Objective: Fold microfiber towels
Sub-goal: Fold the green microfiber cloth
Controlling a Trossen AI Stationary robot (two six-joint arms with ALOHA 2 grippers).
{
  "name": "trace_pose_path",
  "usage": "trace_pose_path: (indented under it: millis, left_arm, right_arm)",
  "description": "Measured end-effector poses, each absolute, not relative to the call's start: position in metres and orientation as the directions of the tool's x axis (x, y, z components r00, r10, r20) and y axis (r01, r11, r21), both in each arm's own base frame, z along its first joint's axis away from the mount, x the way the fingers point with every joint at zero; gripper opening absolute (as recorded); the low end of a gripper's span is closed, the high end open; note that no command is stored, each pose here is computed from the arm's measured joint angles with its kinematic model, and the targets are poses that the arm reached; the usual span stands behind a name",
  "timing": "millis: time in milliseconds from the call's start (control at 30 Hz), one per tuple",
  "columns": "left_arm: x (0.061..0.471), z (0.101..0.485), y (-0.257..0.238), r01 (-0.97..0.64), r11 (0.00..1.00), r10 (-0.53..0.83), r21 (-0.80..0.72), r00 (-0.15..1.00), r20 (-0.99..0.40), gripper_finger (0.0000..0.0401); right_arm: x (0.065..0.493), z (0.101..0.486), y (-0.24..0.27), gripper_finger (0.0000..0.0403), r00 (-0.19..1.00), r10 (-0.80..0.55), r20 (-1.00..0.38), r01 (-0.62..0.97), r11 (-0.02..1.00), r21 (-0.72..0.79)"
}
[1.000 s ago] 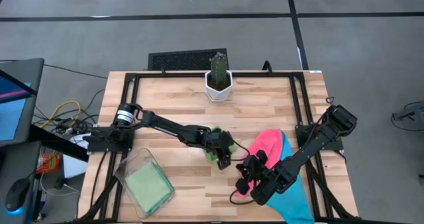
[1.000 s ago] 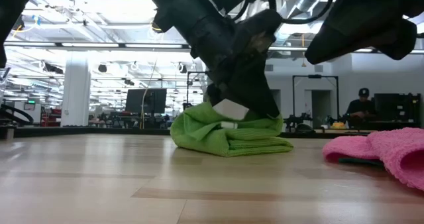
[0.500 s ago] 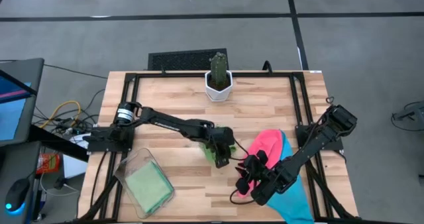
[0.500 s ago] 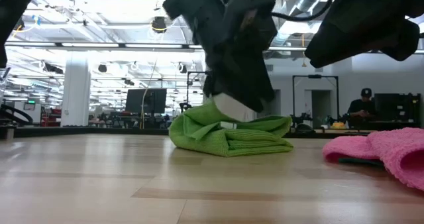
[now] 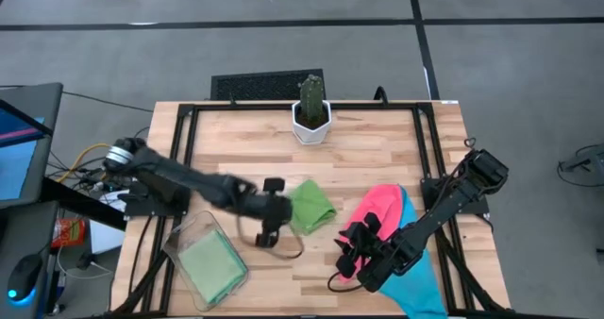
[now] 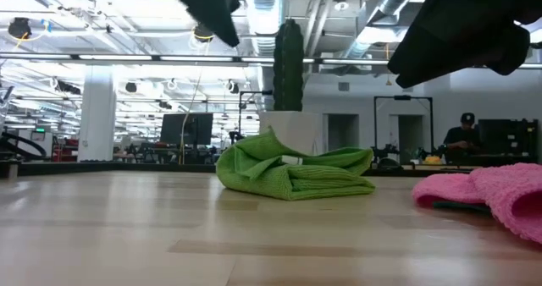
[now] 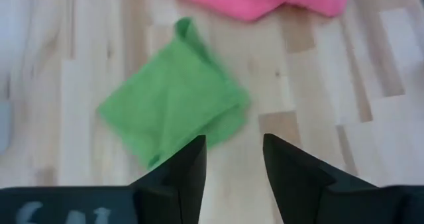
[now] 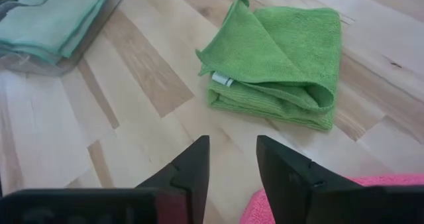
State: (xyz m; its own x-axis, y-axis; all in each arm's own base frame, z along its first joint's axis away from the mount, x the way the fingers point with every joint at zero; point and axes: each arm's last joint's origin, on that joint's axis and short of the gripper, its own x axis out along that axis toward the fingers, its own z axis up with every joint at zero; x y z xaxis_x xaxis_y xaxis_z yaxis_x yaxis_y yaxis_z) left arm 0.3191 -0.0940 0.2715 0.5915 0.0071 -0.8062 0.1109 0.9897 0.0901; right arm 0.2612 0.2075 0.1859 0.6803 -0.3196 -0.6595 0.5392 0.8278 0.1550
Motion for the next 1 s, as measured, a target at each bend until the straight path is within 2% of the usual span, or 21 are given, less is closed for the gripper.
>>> trace_pose_path:
  millis: [133, 267, 367, 500, 600, 1000]
  left_arm:
    - [0.305, 0.232, -0.108, 0.211, 0.972, -0.074, 0.102, 0.689, -0.721, 0.0145]
    - [0.303, 0.208, -0.123, 0.287, 0.925, -0.063, 0.248, 0.760, -0.646, 0.0151]
    - [0.305, 0.190, -0.128, 0.324, 0.889, -0.024, 0.323, 0.739, -0.673, 0.0153]
    - [0.310, 0.163, -0.132, 0.376, 0.871, -0.026, 0.317, 0.679, -0.734, 0.0153]
    - [0.312, 0.148, -0.132, 0.342, 0.874, 0.038, 0.346, 0.661, -0.750, 0.0153]
    - [0.323, 0.143, -0.121, 0.305, 0.861, 0.095, 0.407, 0.690, -0.717, 0.0153]
  right_arm:
    - [0.261, 0.186, 0.208, 0.0147, 0.682, -0.318, -0.659, 0.537, 0.829, 0.156]
    - [0.261, 0.186, 0.208, 0.0145, 0.680, -0.315, -0.662, 0.539, 0.827, 0.161]
    - [0.261, 0.186, 0.208, 0.0145, 0.679, -0.314, -0.664, 0.546, 0.821, 0.169]
    - [0.261, 0.186, 0.208, 0.0146, 0.679, -0.313, -0.664, 0.548, 0.818, 0.175]
    - [0.261, 0.186, 0.208, 0.0143, 0.679, -0.312, -0.665, 0.548, 0.818, 0.176]
    - [0.261, 0.185, 0.208, 0.0137, 0.672, -0.297, -0.678, 0.544, 0.820, 0.180]
